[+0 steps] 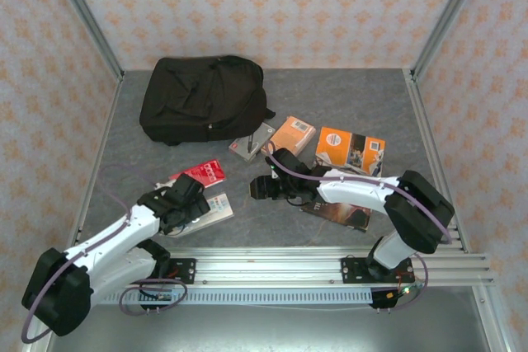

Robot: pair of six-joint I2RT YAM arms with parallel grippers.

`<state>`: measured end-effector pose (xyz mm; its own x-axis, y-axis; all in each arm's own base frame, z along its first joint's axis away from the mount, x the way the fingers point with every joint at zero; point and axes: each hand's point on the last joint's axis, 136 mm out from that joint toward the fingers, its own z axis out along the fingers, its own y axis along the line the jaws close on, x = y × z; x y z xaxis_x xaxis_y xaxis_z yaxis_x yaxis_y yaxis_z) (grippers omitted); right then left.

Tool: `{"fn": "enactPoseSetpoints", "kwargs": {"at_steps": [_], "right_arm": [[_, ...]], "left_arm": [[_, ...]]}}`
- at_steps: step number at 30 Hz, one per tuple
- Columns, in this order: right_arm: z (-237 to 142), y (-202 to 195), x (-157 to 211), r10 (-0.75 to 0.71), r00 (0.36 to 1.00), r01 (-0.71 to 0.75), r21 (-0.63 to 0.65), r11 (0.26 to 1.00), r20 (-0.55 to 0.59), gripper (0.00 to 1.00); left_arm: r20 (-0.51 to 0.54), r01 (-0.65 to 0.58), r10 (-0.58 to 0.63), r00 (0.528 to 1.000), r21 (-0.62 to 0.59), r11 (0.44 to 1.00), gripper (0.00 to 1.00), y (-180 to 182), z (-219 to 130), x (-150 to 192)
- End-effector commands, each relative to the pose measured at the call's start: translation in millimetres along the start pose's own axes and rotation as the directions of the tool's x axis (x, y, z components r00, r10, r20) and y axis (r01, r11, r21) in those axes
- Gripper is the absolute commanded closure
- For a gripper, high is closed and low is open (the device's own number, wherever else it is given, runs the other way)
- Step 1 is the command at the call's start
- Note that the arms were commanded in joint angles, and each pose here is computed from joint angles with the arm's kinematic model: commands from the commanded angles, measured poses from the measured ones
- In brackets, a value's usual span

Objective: Pack the student bag
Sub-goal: Move the personal item from the bottom-center of the table, then pick up the personal item from the bottom-center of the table.

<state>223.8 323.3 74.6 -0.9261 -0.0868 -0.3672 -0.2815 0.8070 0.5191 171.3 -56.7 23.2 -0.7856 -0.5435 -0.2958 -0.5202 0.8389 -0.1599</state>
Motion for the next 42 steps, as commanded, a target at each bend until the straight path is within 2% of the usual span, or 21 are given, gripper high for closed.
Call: {"fn": "enactPoseSetpoints", "kwargs": {"at_steps": [1, 8, 10, 13, 18, 21, 28, 32, 36, 42], "right_arm": [[-1.7, 3.6, -9.5, 0.008, 0.999, -0.008, 0.008, 1.0, 0.04, 0.34], [-3.7, -4.8, -7.8, 0.014, 0.998, -0.016, 0.036, 0.999, 0.054, 0.35], [-4.1, -7.0, -6.2, 0.013, 0.999, -0.015, 0.045, 0.999, 0.051, 0.35], [-6.1, -13.7, -5.3, 0.011, 0.998, -0.015, 0.075, 0.997, 0.057, 0.35], [-14.5, -37.6, -7.4, 0.009, 0.997, -0.025, 0.198, 0.98, 0.082, 0.34], [-20.1, -46.3, -10.6, 0.016, 0.996, -0.033, 0.205, 0.978, 0.084, 0.34], [-18.7, -84.3, -15.9, 0.111, 0.993, -0.115, 0.232, 0.966, 0.03, 0.3], [-11.6, -99.3, -18.2, 0.141, 0.99, -0.14, 0.241, 0.96, 0.011, 0.22], [-0.5, -98.6, -16.4, 0.159, 0.986, -0.148, 0.205, 0.967, -0.041, 0.22], [12.3, -90.0, 3.9, 0.196, 0.97, -0.177, 0.135, 0.975, -0.141, 0.23]], "left_arm": [[-0.074, 0.033, 0.009, 0.997, 0.544, 0.838, 0.04, -136.8, -50.3, -1.6], [-0.041, -0.038, 0.08, 0.996, 0.62, 0.784, 0.04, -169.3, -76.9, 1.1], [-0.019, -0.056, 0.084, 0.996, 0.599, 0.799, 0.04, -167.1, -82.7, -3.6], [0.025, -0.086, 0.085, 0.996, 0.52, 0.85, 0.04, -150.5, -81.2, -11.4], [0.033, -0.118, 0.115, 0.993, 0.379, 0.918, 0.02, -124.3, -57.5, -9.5], [0.021, -0.106, 0.105, 0.994, 0.33, 0.938, 0.02, -116.5, -39.3, -5.8], [-0.058, 0.013, 0.009, 0.998, 0.372, 0.928, 0.04, -130.1, -13.6, 6.1], [-0.094, 0.073, -0.04, 0.995, 0.384, 0.92, 0.05, -135.7, -5.1, 9.8], [-0.107, 0.104, -0.068, 0.992, 0.383, 0.918, 0.05, -139.5, 3.0, 10.7], [-0.07, 0.074, -0.052, 0.996, 0.361, 0.93, 0.06, -151.7, 11.6, 0.7]]}}
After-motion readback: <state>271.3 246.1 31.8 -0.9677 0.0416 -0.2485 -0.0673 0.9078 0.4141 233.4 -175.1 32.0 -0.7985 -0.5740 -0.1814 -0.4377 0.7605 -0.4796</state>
